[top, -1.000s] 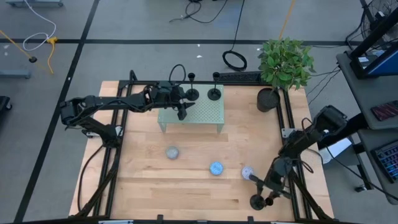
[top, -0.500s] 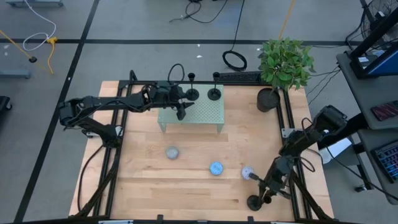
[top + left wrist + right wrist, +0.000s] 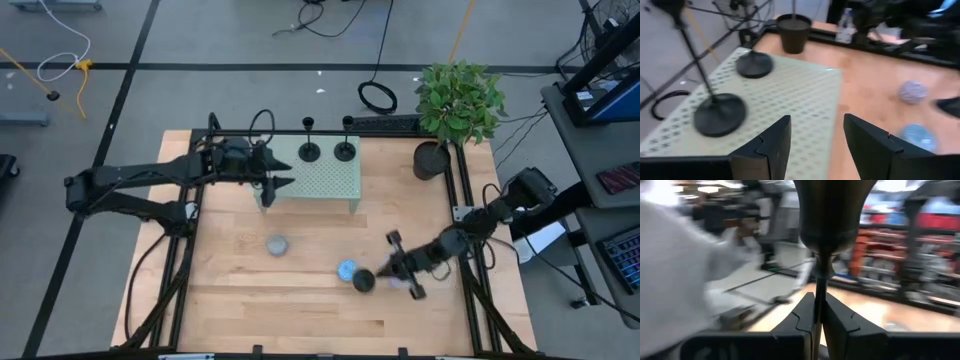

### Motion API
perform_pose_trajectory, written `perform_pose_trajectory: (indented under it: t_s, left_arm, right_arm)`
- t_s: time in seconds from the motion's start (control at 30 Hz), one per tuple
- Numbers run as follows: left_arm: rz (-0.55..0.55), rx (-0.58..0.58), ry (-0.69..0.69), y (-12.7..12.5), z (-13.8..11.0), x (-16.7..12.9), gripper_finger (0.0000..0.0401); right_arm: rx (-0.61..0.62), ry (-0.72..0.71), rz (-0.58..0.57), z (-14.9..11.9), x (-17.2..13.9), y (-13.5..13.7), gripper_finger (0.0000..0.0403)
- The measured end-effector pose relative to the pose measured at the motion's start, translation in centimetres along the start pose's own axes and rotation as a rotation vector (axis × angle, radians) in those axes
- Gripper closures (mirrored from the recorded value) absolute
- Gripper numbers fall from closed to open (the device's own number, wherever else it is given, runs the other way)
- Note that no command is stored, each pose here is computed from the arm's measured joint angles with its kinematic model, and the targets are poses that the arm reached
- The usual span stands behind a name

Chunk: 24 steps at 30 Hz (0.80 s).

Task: Pick & Place candle stick holders
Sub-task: Put the candle holder on the shelf aligned with the other candle holder

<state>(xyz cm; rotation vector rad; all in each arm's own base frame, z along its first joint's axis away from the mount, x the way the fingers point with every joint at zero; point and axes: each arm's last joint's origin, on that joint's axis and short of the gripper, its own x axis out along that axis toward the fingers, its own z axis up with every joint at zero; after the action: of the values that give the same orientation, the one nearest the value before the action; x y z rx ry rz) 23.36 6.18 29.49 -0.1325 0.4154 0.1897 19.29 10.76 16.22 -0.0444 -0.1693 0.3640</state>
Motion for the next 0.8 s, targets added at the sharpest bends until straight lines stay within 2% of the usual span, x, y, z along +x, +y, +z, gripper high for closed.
perform_pose_trajectory:
  t_s: [0.17, 0.27, 0.4, 0.5, 0.6, 0.8]
  left_arm:
    - [-0.153, 0.023, -0.018, -2.8, 0.1, -0.2, 0.0215]
    - [-0.212, 0.059, 0.01, -4.8, -0.5, 0.8, 0.0215]
    - [-0.288, 0.119, 0.023, -7.3, -1.4, 2.7, 0.0215]
    - [-0.258, 0.14, 0.018, -8.7, -2.2, 4.6, 0.0215]
    - [-0.218, 0.14, -0.052, -9.7, -2.6, 6.6, 0.0215]
    - [-0.249, 0.12, -0.156, -11.1, -3.7, 10.0, 0.0215]
  right_arm:
    - [0.001, 0.031, -0.159, 0.6, 2.3, -3.6, 0.0391]
    - [0.034, 0.028, -0.243, 1.5, 4.0, -5.9, 0.0391]
    - [0.016, 0.079, -0.303, 2.1, 5.6, -7.9, 0.0389]
    - [0.008, 0.092, -0.304, 2.7, 6.3, -8.8, 0.0389]
    - [0.007, 0.093, -0.325, 2.9, 6.5, -9.4, 0.0389]
    - [0.0, 0.093, -0.335, 2.9, 6.4, -9.7, 0.0388]
